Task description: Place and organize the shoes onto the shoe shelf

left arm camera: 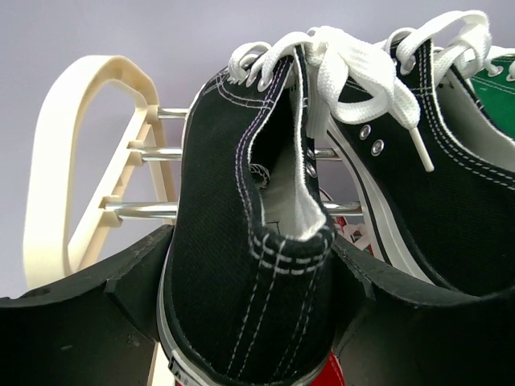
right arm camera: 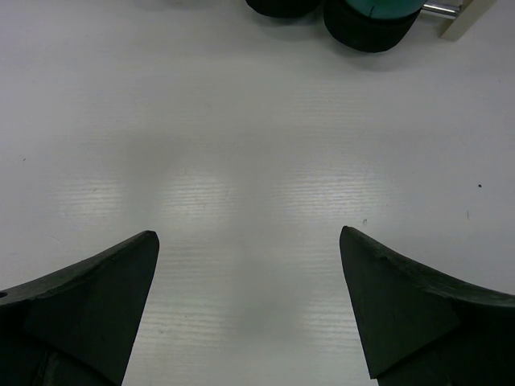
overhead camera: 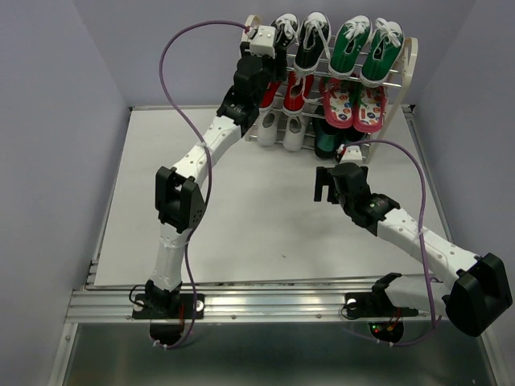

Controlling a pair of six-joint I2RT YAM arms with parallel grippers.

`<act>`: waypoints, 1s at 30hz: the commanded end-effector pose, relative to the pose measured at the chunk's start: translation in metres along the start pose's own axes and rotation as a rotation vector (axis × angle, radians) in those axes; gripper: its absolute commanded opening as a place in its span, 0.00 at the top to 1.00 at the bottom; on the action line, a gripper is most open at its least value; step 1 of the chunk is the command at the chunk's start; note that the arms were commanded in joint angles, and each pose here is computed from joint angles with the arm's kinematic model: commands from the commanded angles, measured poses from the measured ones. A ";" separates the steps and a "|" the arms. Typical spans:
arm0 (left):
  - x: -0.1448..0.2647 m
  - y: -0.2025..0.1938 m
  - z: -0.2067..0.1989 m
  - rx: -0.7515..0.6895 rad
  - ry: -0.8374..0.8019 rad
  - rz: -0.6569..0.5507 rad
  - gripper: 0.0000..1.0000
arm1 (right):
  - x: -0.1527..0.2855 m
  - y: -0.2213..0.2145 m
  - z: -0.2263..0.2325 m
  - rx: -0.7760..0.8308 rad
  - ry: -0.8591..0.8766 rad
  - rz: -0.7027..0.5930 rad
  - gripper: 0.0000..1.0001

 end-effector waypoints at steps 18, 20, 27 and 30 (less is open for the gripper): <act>0.033 0.072 0.003 0.124 0.040 -0.209 0.26 | 0.002 0.012 -0.002 -0.015 -0.008 -0.055 0.00; 0.042 0.087 0.002 0.131 0.029 -0.220 0.11 | 0.004 0.012 -0.002 -0.019 -0.003 -0.056 0.00; 0.079 0.104 -0.014 0.137 -0.092 -0.167 0.01 | 0.010 0.014 0.001 -0.030 0.037 -0.059 0.00; 0.103 0.103 -0.021 0.147 -0.152 -0.120 0.01 | 0.015 0.016 0.003 -0.042 0.058 -0.061 0.00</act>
Point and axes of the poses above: each gripper's point midway between its finger pads, its own x axis back along the fingers, its own z axis along the line the jaws close on, y = z × x, the point moved 4 cm from there along x, back along the fingers, and after that the axes turned 11 degrees about x, right-handed, at the moved point
